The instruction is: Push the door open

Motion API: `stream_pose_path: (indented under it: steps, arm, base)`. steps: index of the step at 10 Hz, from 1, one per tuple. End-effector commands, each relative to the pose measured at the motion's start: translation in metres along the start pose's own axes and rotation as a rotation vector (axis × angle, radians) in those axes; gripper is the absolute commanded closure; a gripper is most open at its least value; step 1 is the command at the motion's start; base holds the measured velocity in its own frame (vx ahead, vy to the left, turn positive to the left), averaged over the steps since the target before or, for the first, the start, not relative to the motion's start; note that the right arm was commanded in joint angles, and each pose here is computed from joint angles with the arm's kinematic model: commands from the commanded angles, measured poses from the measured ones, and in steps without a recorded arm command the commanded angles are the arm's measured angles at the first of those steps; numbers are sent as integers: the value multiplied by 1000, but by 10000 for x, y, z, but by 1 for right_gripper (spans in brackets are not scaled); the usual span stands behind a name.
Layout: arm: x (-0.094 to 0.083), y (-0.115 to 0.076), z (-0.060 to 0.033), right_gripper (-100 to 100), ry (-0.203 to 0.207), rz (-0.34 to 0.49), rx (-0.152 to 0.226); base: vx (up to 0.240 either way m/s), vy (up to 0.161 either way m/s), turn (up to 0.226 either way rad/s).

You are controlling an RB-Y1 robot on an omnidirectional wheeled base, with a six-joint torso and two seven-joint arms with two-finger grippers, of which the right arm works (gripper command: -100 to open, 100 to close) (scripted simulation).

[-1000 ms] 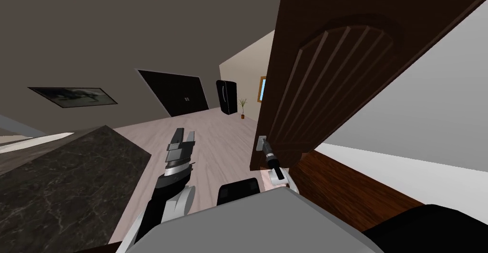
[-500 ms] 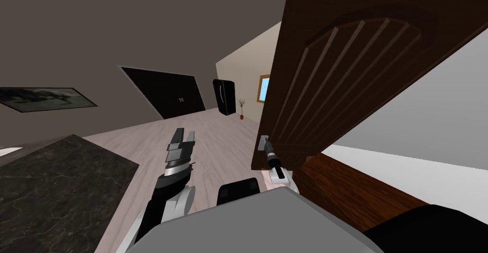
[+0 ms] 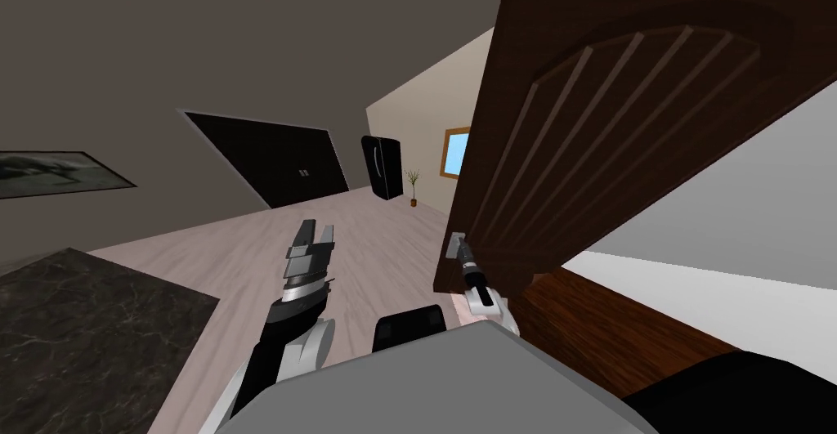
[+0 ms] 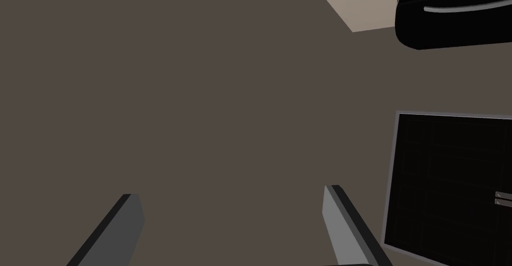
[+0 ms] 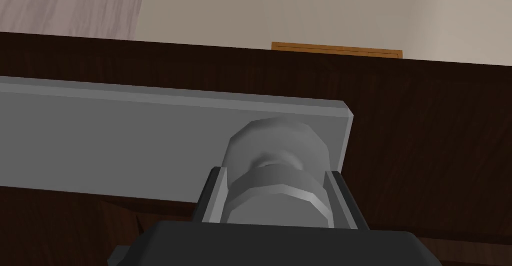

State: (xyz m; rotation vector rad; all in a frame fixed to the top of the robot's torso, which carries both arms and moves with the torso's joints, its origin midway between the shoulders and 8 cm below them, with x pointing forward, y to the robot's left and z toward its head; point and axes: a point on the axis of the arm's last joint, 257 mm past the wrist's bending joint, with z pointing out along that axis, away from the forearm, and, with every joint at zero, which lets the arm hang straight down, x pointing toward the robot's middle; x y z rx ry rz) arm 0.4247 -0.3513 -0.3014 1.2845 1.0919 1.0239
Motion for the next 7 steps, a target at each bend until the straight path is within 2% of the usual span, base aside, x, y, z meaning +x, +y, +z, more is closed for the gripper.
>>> stream_pose_path:
  steps: [1,4,7]
  arm:
    - [-142,86,25,100,-21,-13,-20]
    - [-299,84,16,100,-62,-4,-20]
    - [-373,52,-11,100,-103,28,-16]
  base:
    - [214,56,-81]
    - [220,49,-66]
    - [205,61,-93]
